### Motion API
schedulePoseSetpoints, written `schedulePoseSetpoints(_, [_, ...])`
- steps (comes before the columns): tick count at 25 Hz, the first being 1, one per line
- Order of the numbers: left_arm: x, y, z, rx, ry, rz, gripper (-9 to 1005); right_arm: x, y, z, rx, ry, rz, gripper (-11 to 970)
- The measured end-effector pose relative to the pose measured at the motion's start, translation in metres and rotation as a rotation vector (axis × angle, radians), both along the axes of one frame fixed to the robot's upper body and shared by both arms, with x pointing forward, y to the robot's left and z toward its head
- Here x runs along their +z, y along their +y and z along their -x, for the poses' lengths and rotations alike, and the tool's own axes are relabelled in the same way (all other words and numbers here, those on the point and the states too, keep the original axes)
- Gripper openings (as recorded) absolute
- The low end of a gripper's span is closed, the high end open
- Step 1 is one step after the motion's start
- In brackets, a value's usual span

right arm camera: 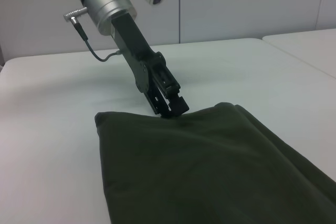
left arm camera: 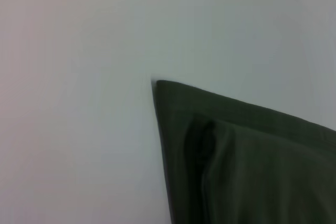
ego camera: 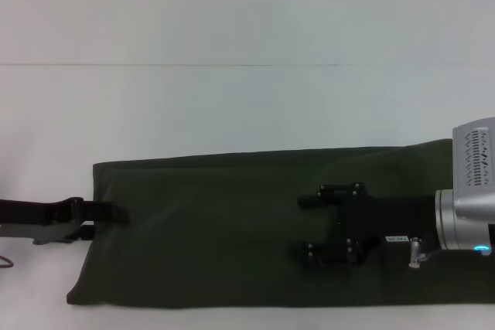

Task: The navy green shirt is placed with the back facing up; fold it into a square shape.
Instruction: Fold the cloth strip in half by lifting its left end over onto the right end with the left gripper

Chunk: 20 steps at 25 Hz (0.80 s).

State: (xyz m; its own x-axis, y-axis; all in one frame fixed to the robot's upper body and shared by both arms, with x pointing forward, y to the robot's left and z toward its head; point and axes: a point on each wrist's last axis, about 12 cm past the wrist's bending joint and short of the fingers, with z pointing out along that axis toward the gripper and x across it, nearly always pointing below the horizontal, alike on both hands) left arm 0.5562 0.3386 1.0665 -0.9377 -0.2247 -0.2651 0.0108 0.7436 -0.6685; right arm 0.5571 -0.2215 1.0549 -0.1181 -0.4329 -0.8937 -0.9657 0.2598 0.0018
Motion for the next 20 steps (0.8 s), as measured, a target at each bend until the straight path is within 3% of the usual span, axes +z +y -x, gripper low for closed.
schedulePoseSetpoints(20, [-0.002, -0.024, -0.007, -0.036, 0.002, 0.029, 818, 0.001, 0.001, -0.001, 0.004, -0.001, -0.002, 752])
